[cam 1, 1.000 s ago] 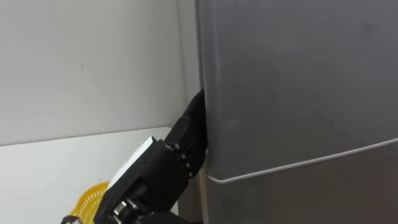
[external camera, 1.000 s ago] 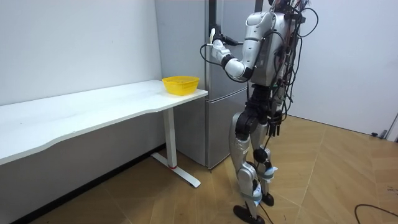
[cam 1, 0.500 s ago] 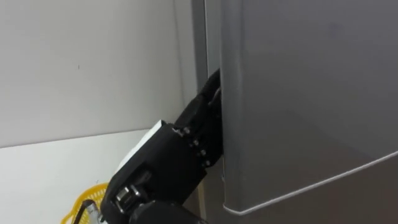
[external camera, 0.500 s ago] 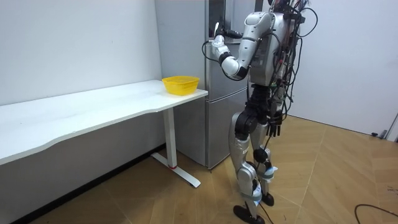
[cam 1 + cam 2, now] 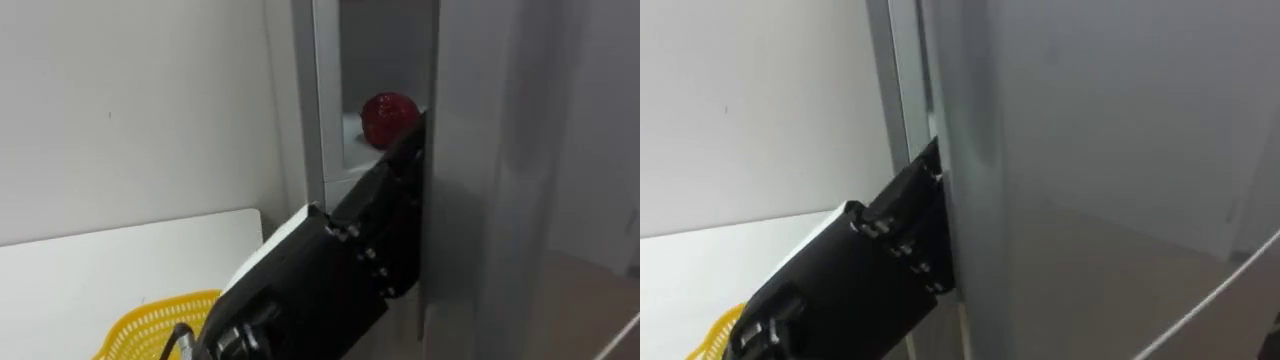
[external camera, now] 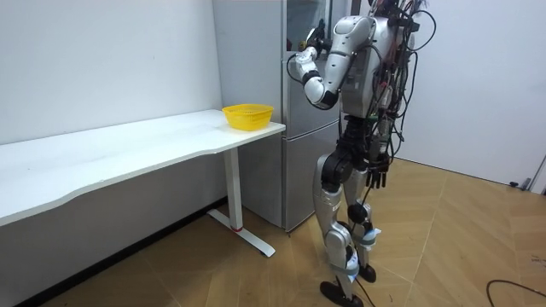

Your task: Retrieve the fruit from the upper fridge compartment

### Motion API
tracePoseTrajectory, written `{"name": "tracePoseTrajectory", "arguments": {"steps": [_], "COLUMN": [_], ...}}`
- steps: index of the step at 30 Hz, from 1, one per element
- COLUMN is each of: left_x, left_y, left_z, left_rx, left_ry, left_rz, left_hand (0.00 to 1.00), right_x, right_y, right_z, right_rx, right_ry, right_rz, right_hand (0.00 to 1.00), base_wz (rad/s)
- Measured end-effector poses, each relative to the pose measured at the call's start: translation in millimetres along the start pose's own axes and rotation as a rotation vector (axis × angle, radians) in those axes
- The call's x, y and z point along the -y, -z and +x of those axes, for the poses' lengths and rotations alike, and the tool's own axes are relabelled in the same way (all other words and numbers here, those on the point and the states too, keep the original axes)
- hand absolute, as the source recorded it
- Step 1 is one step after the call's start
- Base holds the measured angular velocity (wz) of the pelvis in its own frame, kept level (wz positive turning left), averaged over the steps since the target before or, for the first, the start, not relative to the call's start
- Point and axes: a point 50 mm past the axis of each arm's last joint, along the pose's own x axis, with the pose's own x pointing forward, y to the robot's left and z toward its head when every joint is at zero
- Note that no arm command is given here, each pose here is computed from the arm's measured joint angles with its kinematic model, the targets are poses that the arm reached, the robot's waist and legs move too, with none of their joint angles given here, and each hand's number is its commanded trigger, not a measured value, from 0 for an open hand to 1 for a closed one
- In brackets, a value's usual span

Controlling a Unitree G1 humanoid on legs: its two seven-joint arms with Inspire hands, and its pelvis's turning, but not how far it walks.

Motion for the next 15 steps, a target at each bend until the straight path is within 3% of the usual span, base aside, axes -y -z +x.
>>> {"name": "tracePoseTrajectory", "arguments": {"steps": [15], "left_x": [12.6], "left_y": [3.3], "left_z": [7.9], "left_rx": [-0.024], "left_ry": [0.209], "left_rz": [-0.02], "left_hand": [0.0], "right_x": [1.1], "right_y": [-1.1], "right_z": [-0.1], "right_rx": [0.004], "right_ry": [0.005], "right_rz": [0.003], "right_hand": [0.0], "base_wz": [-0.09]}}
